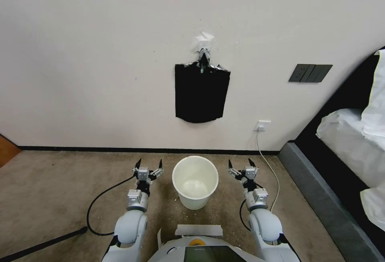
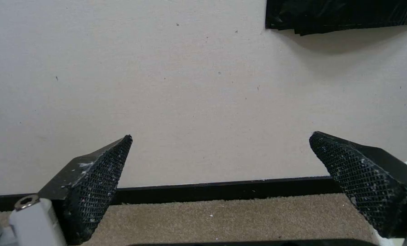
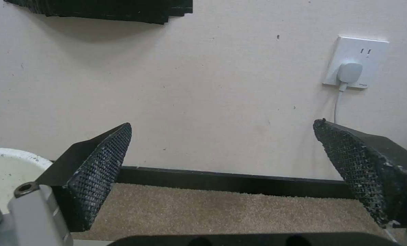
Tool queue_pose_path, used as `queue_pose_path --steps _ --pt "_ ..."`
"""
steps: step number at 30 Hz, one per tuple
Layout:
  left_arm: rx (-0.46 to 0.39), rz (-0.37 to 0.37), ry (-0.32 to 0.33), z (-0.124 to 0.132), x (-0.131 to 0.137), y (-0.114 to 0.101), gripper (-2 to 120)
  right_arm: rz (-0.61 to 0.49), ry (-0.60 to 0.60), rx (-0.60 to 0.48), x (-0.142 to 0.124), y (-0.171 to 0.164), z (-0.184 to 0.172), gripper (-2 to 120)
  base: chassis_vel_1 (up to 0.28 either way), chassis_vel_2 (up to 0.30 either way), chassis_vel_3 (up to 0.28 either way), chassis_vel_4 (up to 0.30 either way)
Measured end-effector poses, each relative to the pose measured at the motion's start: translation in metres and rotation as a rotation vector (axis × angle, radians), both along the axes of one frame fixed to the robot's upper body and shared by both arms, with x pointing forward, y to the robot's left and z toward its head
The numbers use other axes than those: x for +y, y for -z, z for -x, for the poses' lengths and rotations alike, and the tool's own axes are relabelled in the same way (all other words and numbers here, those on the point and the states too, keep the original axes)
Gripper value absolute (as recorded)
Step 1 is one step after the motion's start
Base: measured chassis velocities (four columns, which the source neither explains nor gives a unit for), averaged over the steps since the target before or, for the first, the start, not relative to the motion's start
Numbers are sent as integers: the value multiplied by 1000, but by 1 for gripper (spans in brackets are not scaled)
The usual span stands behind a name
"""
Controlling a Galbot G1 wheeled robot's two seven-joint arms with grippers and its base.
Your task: Place a trash bag onto the trash bin.
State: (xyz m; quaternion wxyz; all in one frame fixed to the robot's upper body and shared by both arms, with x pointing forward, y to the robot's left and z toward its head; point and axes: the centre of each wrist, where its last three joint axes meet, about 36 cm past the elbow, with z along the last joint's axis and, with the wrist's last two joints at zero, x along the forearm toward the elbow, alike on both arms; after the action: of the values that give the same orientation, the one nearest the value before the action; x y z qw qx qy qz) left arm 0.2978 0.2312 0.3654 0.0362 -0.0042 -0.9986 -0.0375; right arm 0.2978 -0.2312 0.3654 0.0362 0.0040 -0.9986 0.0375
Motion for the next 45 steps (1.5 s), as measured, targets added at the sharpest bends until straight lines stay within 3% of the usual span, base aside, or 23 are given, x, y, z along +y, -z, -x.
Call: queue_pose_path --steps 23,29,33,45 --pt "-5 0 -2 0 0 0 100 2 2 -3 0 0 0 100 0 0 0 0" --pt "-110 16 -35 -1 3 9 100 16 59 -105 7 3 3 100 0 0 0 0" --pt "-230 44 -66 -2 8 19 100 -30 74 -137 17 6 7 100 0 0 0 0" --pt "-222 54 15 3 4 25 100 -37 63 -141 16 7 3 100 0 0 0 0"
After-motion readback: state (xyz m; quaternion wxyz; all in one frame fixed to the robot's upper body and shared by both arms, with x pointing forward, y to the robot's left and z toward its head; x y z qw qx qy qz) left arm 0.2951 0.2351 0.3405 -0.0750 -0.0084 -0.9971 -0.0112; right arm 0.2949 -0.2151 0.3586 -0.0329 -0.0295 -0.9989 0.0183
